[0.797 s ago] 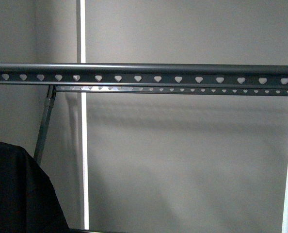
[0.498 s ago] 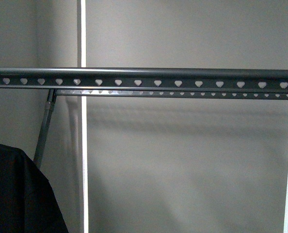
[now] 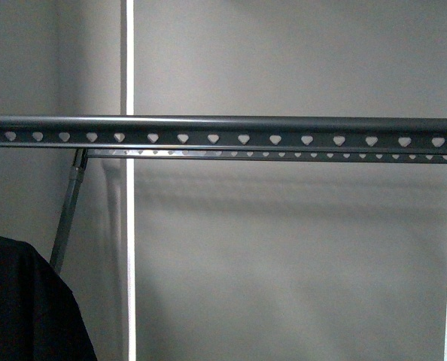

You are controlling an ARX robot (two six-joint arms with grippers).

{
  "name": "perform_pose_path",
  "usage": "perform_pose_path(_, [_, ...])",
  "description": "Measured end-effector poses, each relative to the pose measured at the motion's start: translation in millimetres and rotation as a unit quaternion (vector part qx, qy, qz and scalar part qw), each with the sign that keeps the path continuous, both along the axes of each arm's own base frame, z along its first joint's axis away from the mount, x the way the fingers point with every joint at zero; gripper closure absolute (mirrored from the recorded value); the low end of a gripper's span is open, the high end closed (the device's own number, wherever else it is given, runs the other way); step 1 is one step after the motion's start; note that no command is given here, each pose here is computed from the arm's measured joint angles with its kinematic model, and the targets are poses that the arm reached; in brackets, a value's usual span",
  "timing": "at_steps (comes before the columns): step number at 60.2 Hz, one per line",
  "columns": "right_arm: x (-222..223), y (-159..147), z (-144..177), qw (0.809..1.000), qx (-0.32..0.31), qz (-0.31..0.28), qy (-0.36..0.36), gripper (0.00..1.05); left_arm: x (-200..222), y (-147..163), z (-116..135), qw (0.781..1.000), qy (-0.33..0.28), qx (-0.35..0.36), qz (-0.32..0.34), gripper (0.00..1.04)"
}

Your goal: Hang clothes on hanger

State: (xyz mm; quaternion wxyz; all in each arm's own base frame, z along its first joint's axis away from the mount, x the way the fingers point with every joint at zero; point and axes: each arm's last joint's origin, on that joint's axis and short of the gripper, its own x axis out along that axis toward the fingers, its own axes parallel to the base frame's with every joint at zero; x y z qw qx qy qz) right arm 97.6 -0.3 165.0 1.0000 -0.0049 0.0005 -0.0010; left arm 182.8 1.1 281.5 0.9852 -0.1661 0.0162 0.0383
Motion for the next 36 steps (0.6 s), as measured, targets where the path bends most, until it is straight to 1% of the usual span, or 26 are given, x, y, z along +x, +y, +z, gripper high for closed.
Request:
perform_pose_path(6, [0, 0, 0, 1.0, 0.0, 0.0, 0.0, 0.07, 40, 3, 12, 0.996, 0.037, -0.073, 0.043, 0.07])
perform_pose_path(10, [0, 0, 0, 1.0, 0.0, 0.0, 0.0, 0.07, 64, 10, 14, 0.986, 0.064, -0.123, 0.092, 0.07])
perform_pose_path(14, [0, 0, 0, 1.0, 0.0, 0.0, 0.0, 0.07, 78, 18, 14, 0.976, 0.078, -0.154, 0.132, 0.07])
perform_pose_path(22, [0, 0, 0, 1.0, 0.0, 0.0, 0.0, 0.07, 98, 27, 14, 0.967, 0.075, -0.175, 0.168, 0.07])
perform_pose_path(36, [0, 0, 0, 1.0, 0.0, 0.0, 0.0, 0.07, 134, 29, 21, 0.963, 0.061, -0.178, 0.192, 0.07])
